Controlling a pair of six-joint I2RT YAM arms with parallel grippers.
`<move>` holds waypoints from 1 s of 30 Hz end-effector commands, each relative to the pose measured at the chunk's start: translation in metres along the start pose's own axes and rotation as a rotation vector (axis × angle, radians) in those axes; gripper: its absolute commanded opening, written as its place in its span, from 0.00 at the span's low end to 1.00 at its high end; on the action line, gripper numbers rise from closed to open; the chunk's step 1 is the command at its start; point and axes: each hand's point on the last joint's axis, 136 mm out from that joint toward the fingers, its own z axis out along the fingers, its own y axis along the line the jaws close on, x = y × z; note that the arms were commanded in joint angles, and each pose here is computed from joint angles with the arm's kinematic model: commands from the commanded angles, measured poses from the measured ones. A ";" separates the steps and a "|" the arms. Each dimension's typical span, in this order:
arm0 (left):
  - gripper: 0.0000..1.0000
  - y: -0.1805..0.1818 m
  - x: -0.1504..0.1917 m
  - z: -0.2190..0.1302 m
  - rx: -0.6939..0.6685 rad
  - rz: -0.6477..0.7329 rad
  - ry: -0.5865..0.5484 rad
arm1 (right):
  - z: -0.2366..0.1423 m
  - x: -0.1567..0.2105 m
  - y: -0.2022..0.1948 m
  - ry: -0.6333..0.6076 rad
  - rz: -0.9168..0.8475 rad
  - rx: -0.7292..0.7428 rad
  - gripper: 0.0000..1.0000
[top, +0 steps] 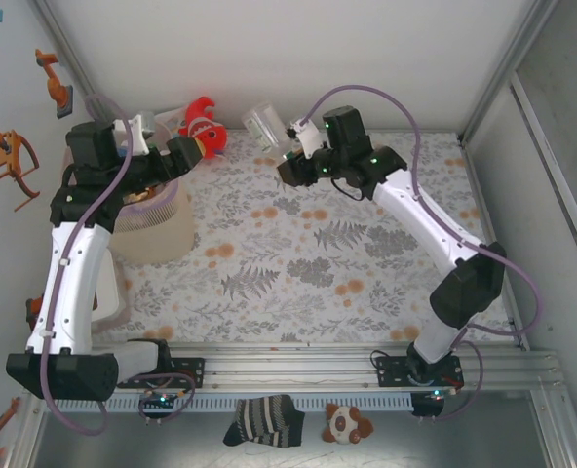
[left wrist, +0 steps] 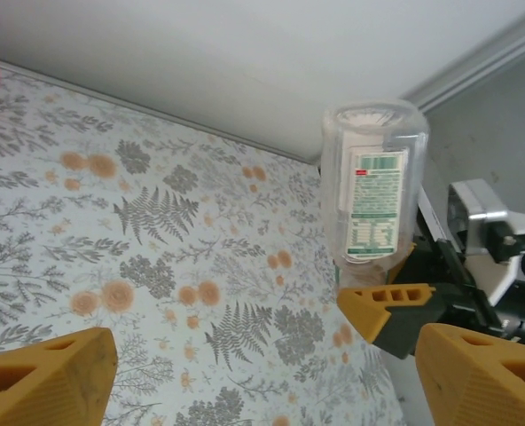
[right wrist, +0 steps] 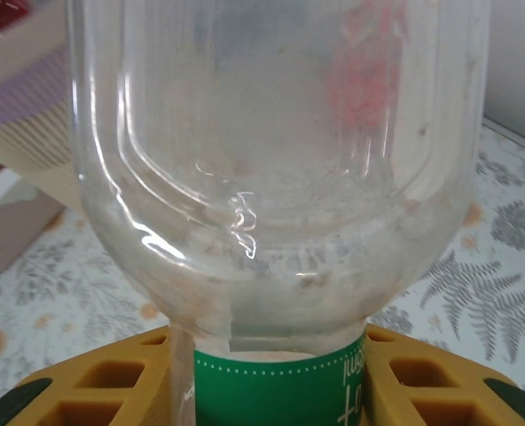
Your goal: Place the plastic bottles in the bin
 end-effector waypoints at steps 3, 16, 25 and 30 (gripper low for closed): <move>0.93 -0.040 -0.010 -0.002 0.084 0.043 -0.014 | -0.020 -0.027 0.048 -0.100 -0.063 -0.134 0.28; 0.93 -0.072 -0.007 0.006 0.166 0.068 0.036 | -0.031 -0.022 0.098 -0.064 -0.183 -0.228 0.28; 0.82 -0.068 0.013 0.006 0.159 0.038 0.097 | -0.033 -0.017 0.112 -0.039 -0.249 -0.237 0.28; 0.65 -0.069 0.018 0.001 0.156 0.037 0.101 | -0.032 -0.015 0.111 -0.031 -0.263 -0.220 0.28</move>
